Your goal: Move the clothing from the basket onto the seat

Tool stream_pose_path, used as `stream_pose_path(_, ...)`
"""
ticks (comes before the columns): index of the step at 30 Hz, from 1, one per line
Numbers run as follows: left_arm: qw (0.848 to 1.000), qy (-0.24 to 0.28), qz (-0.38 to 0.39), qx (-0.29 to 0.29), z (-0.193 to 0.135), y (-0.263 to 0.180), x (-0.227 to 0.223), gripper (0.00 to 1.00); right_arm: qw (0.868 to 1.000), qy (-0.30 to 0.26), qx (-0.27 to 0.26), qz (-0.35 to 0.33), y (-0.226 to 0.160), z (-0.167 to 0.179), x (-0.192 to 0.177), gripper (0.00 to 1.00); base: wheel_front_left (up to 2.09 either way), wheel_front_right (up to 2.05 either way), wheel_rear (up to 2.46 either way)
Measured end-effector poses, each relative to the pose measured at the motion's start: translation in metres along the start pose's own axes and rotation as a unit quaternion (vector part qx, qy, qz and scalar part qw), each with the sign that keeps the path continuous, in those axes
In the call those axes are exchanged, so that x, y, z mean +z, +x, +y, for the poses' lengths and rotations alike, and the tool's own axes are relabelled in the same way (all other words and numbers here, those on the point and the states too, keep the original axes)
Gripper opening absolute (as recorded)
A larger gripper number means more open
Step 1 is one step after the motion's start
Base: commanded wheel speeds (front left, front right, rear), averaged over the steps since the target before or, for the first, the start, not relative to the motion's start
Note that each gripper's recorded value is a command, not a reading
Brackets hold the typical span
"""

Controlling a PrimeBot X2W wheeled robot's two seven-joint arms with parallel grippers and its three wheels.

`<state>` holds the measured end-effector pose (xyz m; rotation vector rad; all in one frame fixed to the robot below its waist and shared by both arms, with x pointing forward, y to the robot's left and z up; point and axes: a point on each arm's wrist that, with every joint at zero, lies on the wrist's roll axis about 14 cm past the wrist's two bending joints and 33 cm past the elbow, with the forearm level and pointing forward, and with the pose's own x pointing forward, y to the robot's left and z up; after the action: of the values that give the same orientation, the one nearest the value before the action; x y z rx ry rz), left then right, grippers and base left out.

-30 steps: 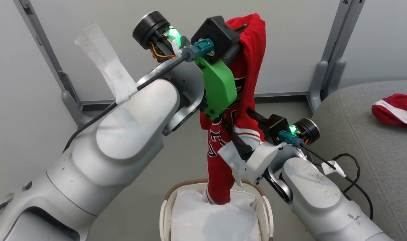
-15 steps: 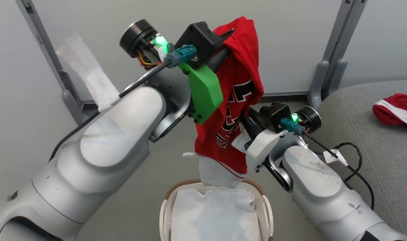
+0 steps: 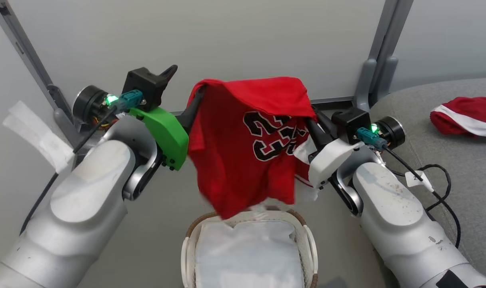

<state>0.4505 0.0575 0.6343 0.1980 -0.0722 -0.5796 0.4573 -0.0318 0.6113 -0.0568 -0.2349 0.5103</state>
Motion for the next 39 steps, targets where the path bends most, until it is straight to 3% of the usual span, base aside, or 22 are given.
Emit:
stream_pose_path(8,0.998,-0.054,0.004,-0.012,-0.021,-0.002,-0.043,1.00,0.999,-0.017,-0.050,-0.013,-0.007,-0.036,0.007,0.00,0.00,0.00,0.00)
stream_pose_path(15,0.993,-0.105,0.010,-0.051,-0.071,0.001,-0.075,1.00,0.993,-0.043,-0.113,-0.014,-0.028,-0.080,0.010,0.00,0.00,0.00,0.00)
stream_pose_path(27,0.978,-0.134,0.015,-0.156,-0.159,0.023,-0.090,1.00,0.968,-0.092,-0.235,-0.008,-0.098,-0.158,0.016,0.00,0.00,0.00,0.00)
stream_pose_path(39,0.956,-0.152,0.020,-0.251,-0.227,0.042,-0.096,1.00,0.944,-0.103,-0.313,0.026,-0.170,-0.190,0.001,0.00,0.00,0.00,0.00)
